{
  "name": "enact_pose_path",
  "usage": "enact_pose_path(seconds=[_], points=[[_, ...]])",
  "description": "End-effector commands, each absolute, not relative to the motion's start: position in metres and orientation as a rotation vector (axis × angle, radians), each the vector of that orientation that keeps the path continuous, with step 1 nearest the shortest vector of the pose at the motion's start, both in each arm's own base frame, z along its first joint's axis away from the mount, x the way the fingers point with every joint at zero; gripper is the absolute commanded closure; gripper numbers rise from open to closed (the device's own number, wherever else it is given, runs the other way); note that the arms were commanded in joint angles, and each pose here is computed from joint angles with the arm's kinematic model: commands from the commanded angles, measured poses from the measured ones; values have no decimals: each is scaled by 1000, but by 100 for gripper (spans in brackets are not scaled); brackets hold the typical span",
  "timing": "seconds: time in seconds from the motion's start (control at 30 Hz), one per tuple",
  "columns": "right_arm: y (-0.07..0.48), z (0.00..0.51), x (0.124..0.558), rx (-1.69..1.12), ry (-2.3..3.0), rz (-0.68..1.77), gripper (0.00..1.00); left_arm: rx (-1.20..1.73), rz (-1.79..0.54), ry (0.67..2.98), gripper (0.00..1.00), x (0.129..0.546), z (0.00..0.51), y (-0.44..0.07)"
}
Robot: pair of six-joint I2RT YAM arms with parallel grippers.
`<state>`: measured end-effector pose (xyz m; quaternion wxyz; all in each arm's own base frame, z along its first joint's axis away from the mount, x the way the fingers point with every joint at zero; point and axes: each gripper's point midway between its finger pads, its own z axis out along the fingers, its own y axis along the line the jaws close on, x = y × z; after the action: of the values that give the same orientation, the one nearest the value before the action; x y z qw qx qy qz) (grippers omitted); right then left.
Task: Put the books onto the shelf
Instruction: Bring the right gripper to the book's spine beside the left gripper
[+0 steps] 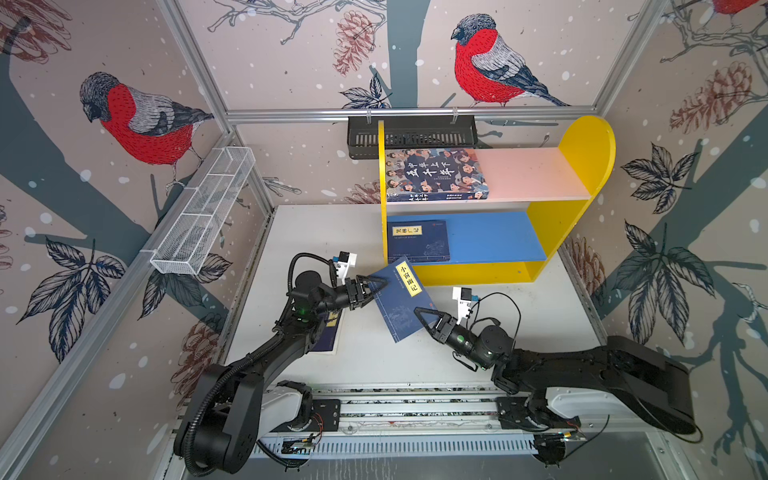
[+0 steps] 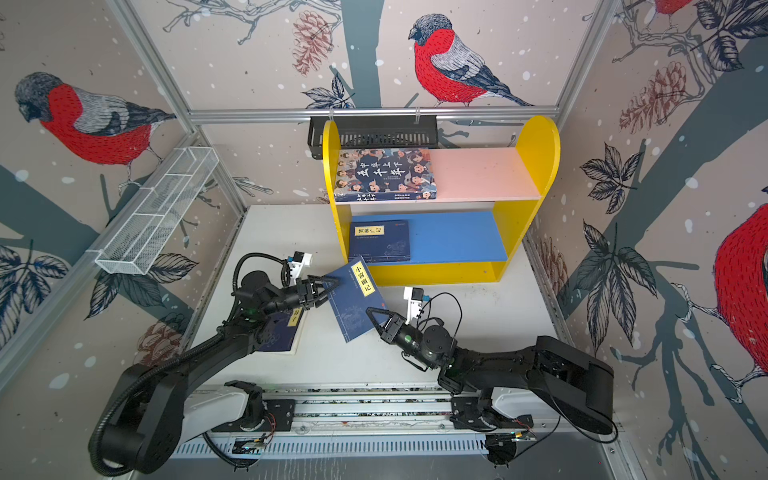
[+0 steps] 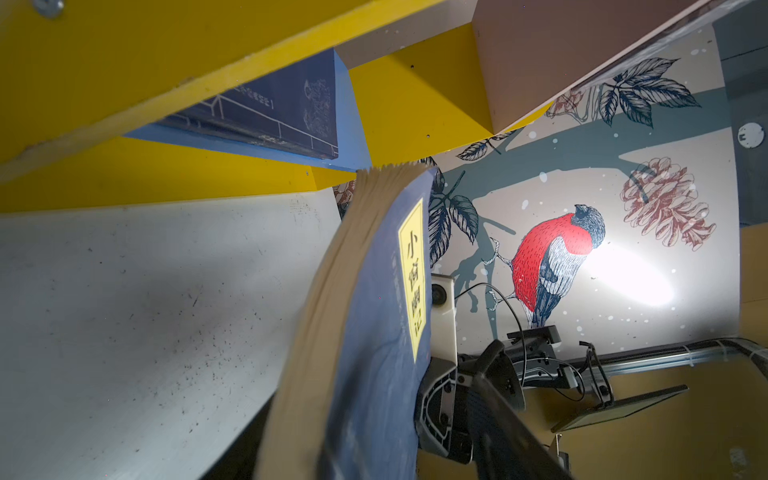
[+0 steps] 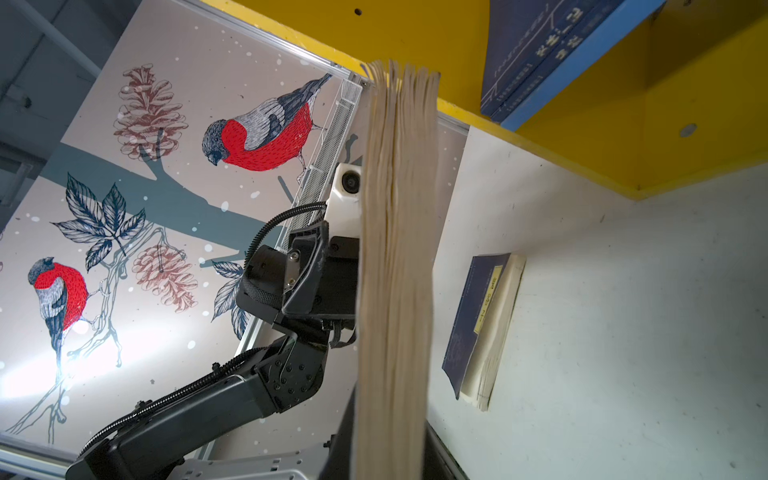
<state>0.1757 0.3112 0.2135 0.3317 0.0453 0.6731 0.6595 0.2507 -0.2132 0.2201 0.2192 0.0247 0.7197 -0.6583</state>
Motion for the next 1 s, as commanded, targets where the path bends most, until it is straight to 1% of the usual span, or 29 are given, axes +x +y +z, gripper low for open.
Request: enact_pose_path(seconds=[0.0, 0.17, 0.27, 0.37, 0.43, 0.57, 0.77, 0.97], points=[[313, 213, 158, -106, 1824, 1762, 99, 242, -1767, 1971, 29, 243, 224, -211], [288, 205, 150, -322, 1944, 1707, 99, 469, -1671, 1981, 27, 232, 227, -211], [268, 212, 150, -406, 1974, 1668, 99, 579, -1639, 1965, 25, 223, 230, -211], [248, 226, 152, -453, 1974, 1653, 99, 626, -1658, 1946, 24, 214, 232, -211], [241, 233, 150, -496, 1979, 1674, 99, 648, -1712, 1915, 23, 208, 238, -212], [242, 237, 145, -594, 2013, 1683, 99, 687, -1768, 1883, 22, 203, 248, -214], [247, 245, 139, -682, 1995, 1732, 99, 649, -1734, 1920, 20, 209, 233, -215], [252, 249, 141, -715, 1962, 1785, 99, 745, -1811, 1897, 20, 190, 237, -229]])
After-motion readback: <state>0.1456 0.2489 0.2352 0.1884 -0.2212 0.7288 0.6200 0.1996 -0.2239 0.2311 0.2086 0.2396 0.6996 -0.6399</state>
